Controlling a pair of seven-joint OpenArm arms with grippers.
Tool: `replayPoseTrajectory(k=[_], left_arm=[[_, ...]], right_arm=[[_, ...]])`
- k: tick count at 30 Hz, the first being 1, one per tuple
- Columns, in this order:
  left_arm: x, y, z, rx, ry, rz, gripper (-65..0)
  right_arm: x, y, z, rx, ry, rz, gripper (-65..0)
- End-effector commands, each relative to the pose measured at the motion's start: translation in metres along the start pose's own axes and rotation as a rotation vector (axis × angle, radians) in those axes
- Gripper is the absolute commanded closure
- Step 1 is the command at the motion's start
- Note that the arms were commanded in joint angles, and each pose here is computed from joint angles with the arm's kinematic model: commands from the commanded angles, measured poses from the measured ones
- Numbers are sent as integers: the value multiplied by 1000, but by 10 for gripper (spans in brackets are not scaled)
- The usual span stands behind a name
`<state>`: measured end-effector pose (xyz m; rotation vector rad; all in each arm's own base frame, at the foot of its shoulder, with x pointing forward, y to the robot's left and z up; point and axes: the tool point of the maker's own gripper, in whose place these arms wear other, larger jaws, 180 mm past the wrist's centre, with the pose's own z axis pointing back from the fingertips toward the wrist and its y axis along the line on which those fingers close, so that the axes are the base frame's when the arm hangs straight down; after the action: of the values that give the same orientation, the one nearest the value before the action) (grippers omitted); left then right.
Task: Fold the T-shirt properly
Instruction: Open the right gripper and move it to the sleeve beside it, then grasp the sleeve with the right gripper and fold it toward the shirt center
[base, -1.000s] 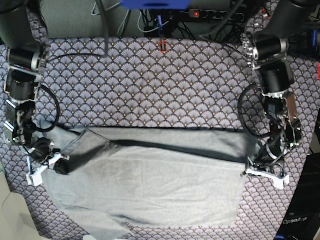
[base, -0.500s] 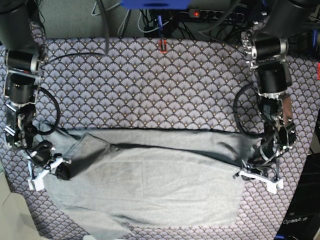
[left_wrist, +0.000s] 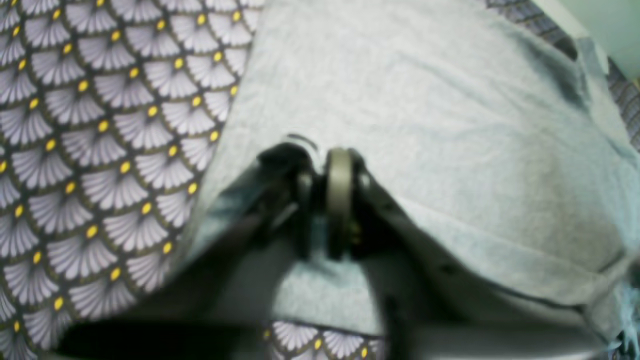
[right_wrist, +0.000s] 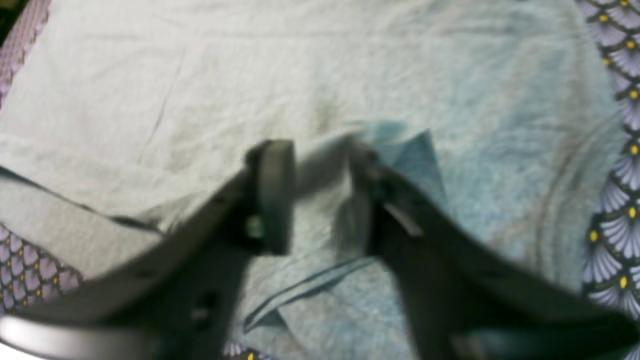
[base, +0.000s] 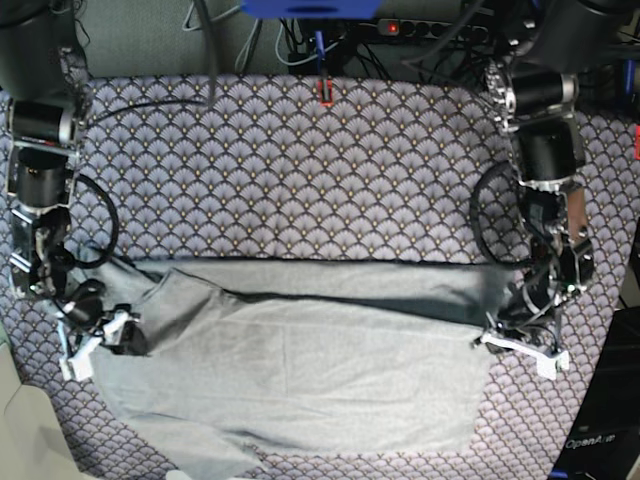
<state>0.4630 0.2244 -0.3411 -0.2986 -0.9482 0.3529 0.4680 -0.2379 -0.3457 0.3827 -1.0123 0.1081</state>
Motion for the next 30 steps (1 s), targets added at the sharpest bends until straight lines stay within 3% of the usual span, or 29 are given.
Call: replayPoseTrajectory(k=[1, 3, 6, 12, 18, 24, 30], left_arm=[[27, -7, 3, -22, -64, -9, -125], [20, -5, 6, -22, -62, -10, -237], [23, -7, 12, -27, -83, -24, -323], [12, -3, 22, -21, -85, -45, -325], [-3, 3, 27, -10, -67, -52, -325], [-17, 8, 27, -2, -43, -48, -325], [-21, 11, 28, 4, -32, -49, -323]], right_arm=[[29, -5, 6, -2, -73, 18, -269], [26, -7, 8, -7, -62, 21, -315], [15, -9, 10, -11, -43, 18, -314], [-32, -1, 17, -2, 27, 19, -276], [-58, 49, 25, 77, 13, 90, -269], [-76, 63, 30, 96, 27, 84, -258], [-88, 92, 18, 170, 73, 128, -85]])
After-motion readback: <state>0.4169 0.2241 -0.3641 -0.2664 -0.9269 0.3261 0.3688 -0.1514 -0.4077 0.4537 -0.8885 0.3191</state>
